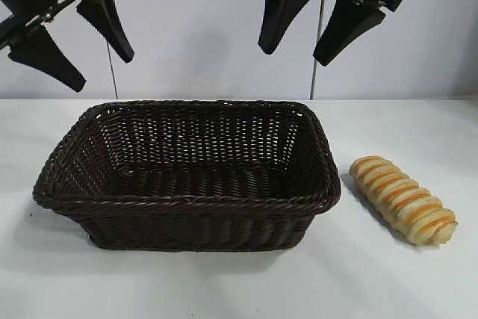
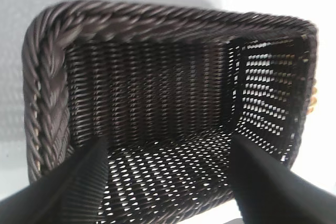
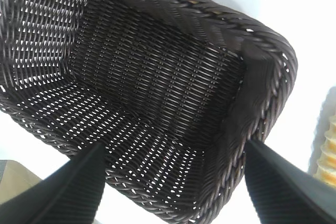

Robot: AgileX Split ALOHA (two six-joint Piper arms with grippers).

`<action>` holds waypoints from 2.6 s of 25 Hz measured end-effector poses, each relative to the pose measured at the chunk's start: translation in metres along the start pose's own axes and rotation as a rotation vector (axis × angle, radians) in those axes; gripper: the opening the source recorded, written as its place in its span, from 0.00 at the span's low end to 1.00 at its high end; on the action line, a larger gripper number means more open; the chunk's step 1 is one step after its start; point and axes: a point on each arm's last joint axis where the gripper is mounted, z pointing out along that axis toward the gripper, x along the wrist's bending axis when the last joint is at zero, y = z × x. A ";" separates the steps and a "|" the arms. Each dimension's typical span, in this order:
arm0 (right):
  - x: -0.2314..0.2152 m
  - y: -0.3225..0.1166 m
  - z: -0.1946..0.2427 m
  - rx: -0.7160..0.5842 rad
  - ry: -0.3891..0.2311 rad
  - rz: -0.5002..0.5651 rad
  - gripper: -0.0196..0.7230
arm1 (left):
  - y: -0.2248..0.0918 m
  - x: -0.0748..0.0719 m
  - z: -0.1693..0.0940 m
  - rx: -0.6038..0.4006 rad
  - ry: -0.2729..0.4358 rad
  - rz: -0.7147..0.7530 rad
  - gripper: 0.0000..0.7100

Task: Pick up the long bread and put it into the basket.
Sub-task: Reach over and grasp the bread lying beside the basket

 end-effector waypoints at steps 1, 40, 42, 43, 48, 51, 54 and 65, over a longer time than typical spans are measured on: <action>-0.002 0.000 -0.001 0.002 -0.002 0.005 0.75 | 0.000 0.000 0.000 -0.002 0.000 0.000 0.68; -0.100 -0.053 0.033 0.207 -0.305 0.134 0.75 | 0.001 0.000 0.000 -0.005 0.000 0.000 0.68; -0.103 -0.054 0.034 0.200 -0.330 0.119 0.75 | 0.001 0.000 0.000 -0.005 0.000 0.000 0.68; -0.103 -0.054 0.035 0.198 -0.335 0.115 0.75 | 0.001 0.000 0.000 -0.005 0.000 0.001 0.68; -0.105 -0.055 0.041 0.173 -0.340 0.108 0.75 | 0.001 0.000 0.000 -0.011 0.000 0.001 0.68; -0.108 -0.058 0.051 0.196 -0.336 0.111 0.75 | 0.002 0.000 0.000 -0.021 0.000 0.001 0.68; -0.115 -0.061 0.072 0.247 -0.328 0.118 0.75 | 0.002 0.000 0.000 -0.021 0.000 0.002 0.68; -0.129 -0.065 0.118 0.314 -0.315 0.125 0.70 | 0.002 0.000 0.000 -0.023 0.000 0.004 0.68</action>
